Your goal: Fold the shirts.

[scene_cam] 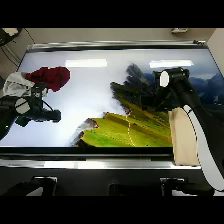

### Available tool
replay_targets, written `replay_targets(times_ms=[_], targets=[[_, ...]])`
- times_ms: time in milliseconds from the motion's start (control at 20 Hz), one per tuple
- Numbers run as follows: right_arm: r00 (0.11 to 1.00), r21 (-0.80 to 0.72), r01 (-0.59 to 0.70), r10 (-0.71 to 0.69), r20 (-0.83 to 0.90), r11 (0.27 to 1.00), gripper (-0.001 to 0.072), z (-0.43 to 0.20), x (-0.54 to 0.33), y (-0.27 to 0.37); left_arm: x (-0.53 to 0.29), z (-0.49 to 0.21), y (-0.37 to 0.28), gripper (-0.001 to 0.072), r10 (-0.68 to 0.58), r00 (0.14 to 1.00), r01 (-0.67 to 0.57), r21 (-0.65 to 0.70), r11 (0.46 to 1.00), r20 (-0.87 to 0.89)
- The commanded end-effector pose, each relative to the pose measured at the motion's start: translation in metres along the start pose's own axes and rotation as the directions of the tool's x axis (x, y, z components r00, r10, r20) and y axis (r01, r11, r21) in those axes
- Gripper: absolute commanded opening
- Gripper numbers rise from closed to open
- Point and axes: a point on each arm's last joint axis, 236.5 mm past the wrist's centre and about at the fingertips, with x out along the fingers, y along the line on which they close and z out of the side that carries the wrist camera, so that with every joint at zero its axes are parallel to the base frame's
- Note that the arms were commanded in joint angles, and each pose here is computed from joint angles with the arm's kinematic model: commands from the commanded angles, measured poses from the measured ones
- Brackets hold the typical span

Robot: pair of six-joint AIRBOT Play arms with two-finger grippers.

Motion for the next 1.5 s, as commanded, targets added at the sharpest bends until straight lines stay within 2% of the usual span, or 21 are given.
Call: replay_targets(times_ms=[0,800,1050,1250,1300,1350,1400,1450], targets=[[1.0,-0.001,0.0,0.0,0.0,1.0,0.0649,0.0,0.0,0.0,0.0,0.0,0.0,0.058,0.0,1.0,0.0,0.0,1.0,0.0],[1.0,0.001,-0.001,0.001,0.0,1.0,0.0649,0.0,0.0,0.001,0.0,0.002,-0.001,0.058,-0.002,1.0,0.002,-0.007,1.0,0.008],[0.996,0.013,-0.032,0.031,0.087,0.999,0.065,0.021,-0.001,0.008,-0.003,0.039,-0.008,0.058,-0.03,0.986,0.036,-0.036,0.999,0.165],[0.981,-0.017,-0.058,0.061,0.186,0.998,0.0652,0.044,-0.004,0.015,-0.014,0.078,-0.023,0.059,-0.094,0.939,0.115,-0.044,0.992,0.331],[0.98,-0.017,-0.063,0.065,0.19,0.998,0.0651,0.045,-0.005,0.016,-0.022,0.097,-0.013,0.0621,-0.062,0.912,0.082,-0.033,0.996,0.404],[0.98,-0.017,-0.063,0.065,0.19,0.998,0.0651,0.045,-0.005,0.016,-0.03,0.109,0.013,0.0621,0.013,0.904,0.011,-0.052,0.999,0.427],[0.98,-0.018,-0.063,0.065,0.188,0.998,0.0651,0.045,-0.004,0.016,-0.036,0.112,0.058,0.0629,0.118,0.918,-0.066,-0.147,0.987,0.378],[0.982,-0.017,-0.06,0.062,0.179,0.998,0.0651,0.042,-0.004,0.015,-0.04,0.108,0.104,0.0694,0.189,0.935,-0.116,-0.247,0.962,0.3]])
